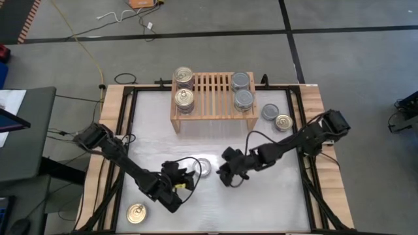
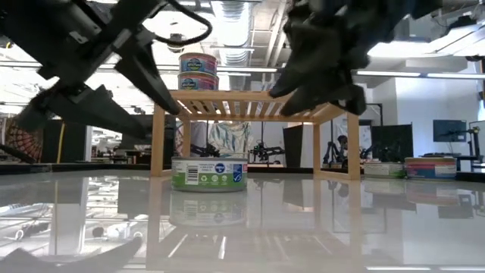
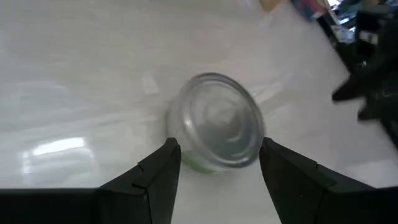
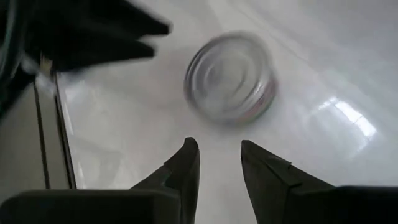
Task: Stack canned seafood by type on shelf
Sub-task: Put the green tuna can on the shelf aligned with the other green tuna cans
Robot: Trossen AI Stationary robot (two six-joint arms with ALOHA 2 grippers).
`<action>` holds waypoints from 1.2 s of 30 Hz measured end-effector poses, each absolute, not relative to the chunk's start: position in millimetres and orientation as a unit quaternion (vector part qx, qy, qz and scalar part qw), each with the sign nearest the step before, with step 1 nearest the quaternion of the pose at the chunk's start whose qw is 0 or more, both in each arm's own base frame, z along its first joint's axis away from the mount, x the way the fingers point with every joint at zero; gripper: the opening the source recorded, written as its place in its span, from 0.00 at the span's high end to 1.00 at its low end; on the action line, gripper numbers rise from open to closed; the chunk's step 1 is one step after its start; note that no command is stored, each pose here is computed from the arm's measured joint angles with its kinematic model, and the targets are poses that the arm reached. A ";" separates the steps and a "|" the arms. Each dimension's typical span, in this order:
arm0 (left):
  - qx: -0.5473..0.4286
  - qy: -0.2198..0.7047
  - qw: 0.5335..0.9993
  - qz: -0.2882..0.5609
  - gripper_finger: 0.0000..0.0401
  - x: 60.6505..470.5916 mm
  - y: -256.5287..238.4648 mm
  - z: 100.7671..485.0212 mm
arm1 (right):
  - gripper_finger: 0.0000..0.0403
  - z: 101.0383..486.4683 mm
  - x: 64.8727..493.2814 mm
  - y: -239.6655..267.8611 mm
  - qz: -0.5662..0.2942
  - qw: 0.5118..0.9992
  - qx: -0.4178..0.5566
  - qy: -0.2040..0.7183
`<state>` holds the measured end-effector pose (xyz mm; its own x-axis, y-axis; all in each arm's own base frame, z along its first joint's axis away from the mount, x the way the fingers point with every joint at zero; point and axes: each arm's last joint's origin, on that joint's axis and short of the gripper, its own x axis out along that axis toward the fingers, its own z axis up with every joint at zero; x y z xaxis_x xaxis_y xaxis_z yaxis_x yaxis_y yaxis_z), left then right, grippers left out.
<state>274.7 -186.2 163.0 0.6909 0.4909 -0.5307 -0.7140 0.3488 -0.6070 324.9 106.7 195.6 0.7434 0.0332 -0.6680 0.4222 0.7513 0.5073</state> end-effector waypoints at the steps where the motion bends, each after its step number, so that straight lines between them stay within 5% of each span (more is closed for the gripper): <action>1: -0.427 0.132 0.812 0.376 0.48 272.6 -184.7 164.5 | 0.64 195.9 326.8 101.9 -0.119 0.869 0.343 0.335; 10: -0.374 0.156 0.814 0.415 0.48 251.5 -164.3 188.0 | 0.59 167.4 347.3 68.0 -0.193 0.835 0.402 0.323; 22: -0.289 0.199 0.828 0.437 0.48 228.4 -136.4 220.6 | 0.54 141.7 370.6 56.3 -0.168 0.845 0.420 0.285; 36: -0.326 0.182 0.815 0.443 0.48 225.7 -134.6 225.0 | 0.75 136.2 370.3 53.7 -0.154 0.854 0.388 0.311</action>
